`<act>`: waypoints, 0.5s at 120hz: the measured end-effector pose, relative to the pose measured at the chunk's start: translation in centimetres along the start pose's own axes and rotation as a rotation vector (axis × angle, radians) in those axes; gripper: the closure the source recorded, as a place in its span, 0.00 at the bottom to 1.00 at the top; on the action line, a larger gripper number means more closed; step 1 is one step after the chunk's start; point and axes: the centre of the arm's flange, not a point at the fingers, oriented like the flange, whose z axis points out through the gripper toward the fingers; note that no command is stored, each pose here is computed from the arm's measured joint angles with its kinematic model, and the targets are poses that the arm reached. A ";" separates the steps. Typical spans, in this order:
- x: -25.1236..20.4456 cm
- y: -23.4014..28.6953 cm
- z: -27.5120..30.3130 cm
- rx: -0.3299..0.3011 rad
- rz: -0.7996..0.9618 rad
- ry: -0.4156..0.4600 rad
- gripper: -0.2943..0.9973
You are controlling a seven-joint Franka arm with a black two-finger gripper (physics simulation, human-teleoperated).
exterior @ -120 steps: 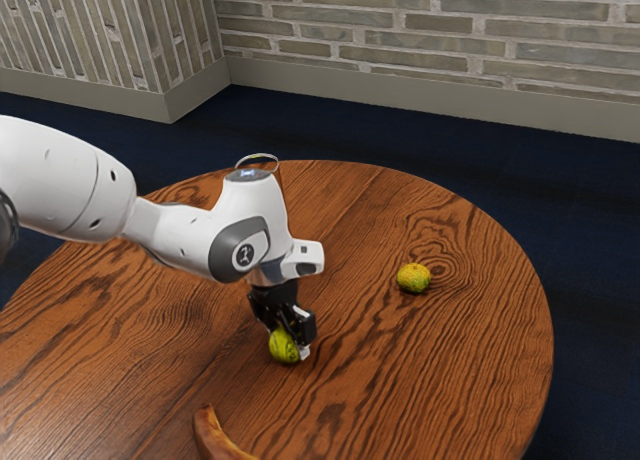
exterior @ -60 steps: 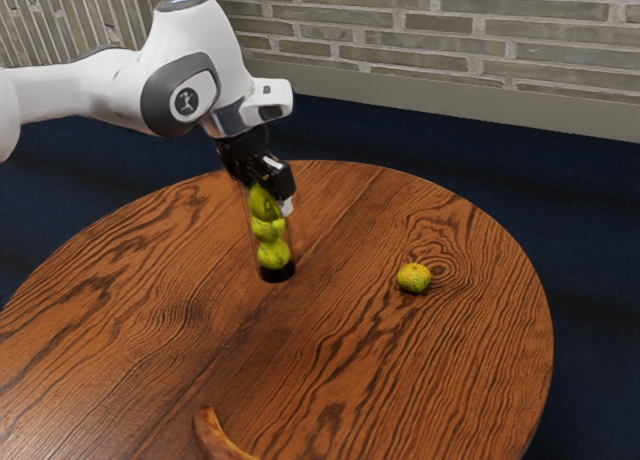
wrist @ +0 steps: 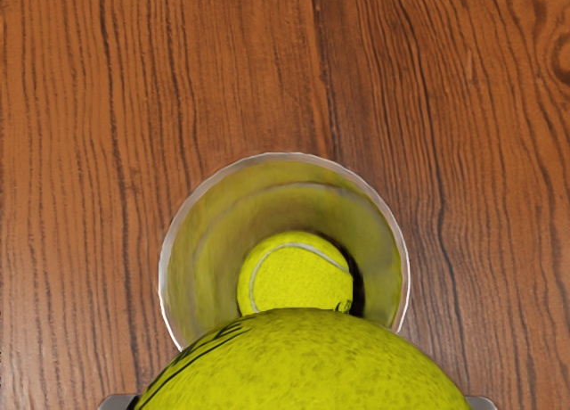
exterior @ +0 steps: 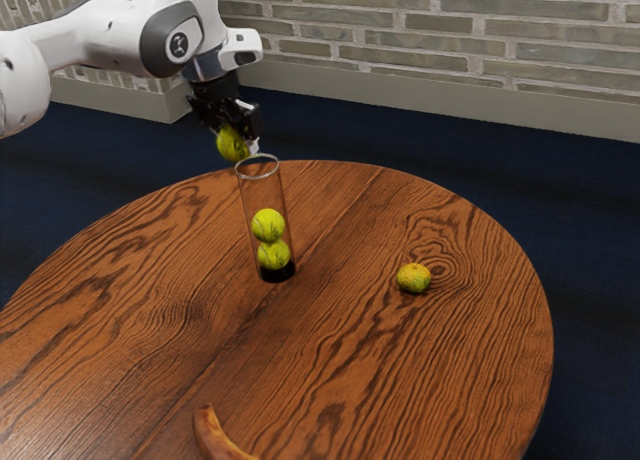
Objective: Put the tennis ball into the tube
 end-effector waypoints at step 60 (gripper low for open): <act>4.1 -1.3 4.6 -0.009 -0.007 0.001 0.48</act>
